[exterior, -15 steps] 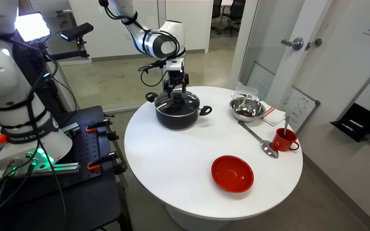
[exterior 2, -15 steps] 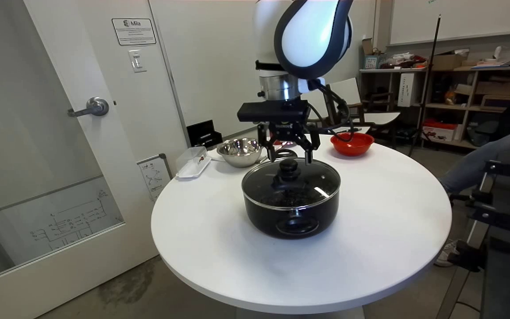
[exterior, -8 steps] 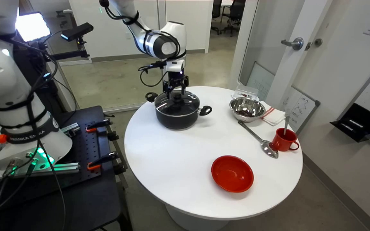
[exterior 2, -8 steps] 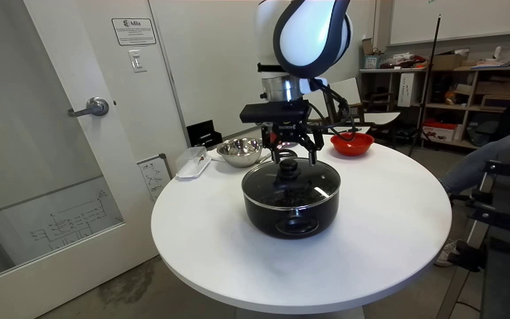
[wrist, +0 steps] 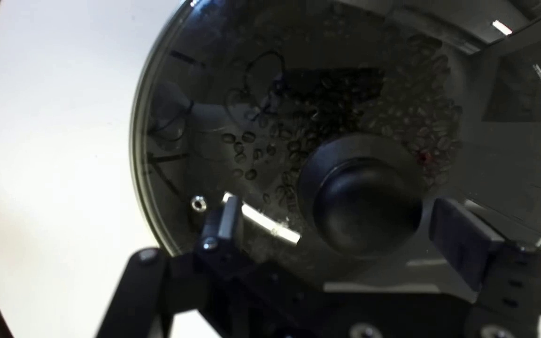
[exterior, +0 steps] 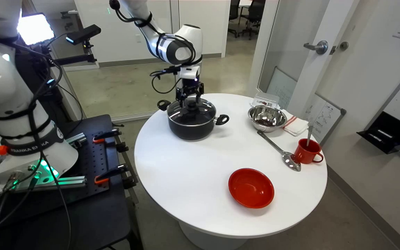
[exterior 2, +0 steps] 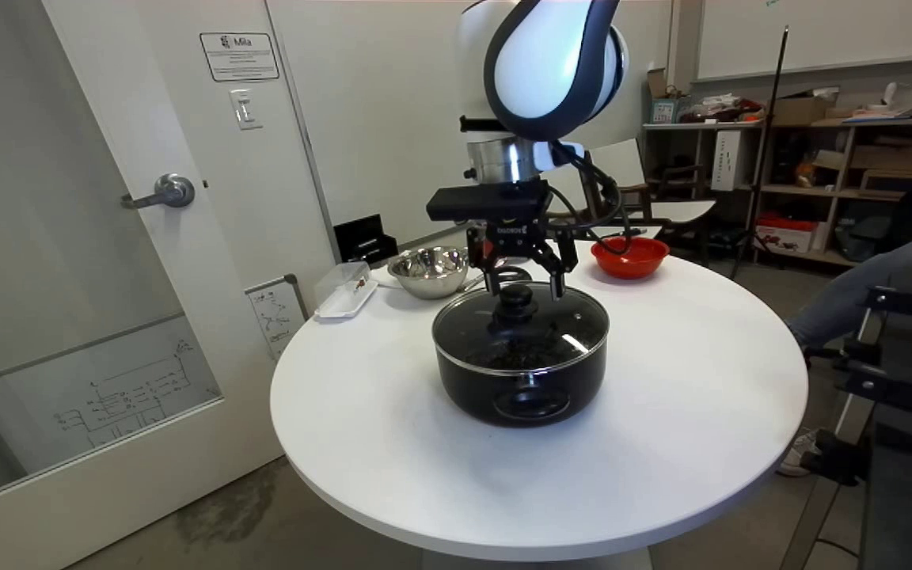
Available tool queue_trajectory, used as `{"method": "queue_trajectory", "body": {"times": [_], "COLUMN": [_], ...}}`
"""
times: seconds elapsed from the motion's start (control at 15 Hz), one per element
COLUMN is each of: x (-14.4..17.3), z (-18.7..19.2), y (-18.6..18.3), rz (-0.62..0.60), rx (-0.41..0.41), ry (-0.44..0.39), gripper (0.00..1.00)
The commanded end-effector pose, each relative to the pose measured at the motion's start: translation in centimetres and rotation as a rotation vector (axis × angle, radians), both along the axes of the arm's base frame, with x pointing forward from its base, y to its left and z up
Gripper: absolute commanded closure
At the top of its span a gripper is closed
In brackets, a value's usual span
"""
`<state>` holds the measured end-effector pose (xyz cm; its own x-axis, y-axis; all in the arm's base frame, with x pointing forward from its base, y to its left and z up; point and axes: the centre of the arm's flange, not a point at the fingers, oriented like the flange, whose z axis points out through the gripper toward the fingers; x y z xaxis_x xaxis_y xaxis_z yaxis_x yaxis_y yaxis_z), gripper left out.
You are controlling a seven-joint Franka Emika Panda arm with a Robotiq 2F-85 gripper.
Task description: Pick up the lid from the black pot and put it on the table.
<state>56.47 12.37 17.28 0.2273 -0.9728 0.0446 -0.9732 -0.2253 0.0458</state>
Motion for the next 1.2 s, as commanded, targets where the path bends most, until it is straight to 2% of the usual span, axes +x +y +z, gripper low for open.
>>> {"method": "queue_trajectory", "body": {"times": [0.0, 0.53, 0.67, 1.07, 1.13], "x": [0.87, 1.19, 1.32, 1.75, 1.83], "z": [-0.26, -0.41, -0.42, -0.07, 0.0], "y": [0.54, 0.54, 0.42, 0.21, 0.2], "rz": [-0.005, -0.009, -0.009, -0.012, -0.011], "rx": [0.022, 0.032, 0.032, 0.035, 0.035], "ry": [0.004, -0.013, -0.017, -0.03, -0.032], "gripper": [0.0, 0.0, 0.26, 0.71, 0.73]}}
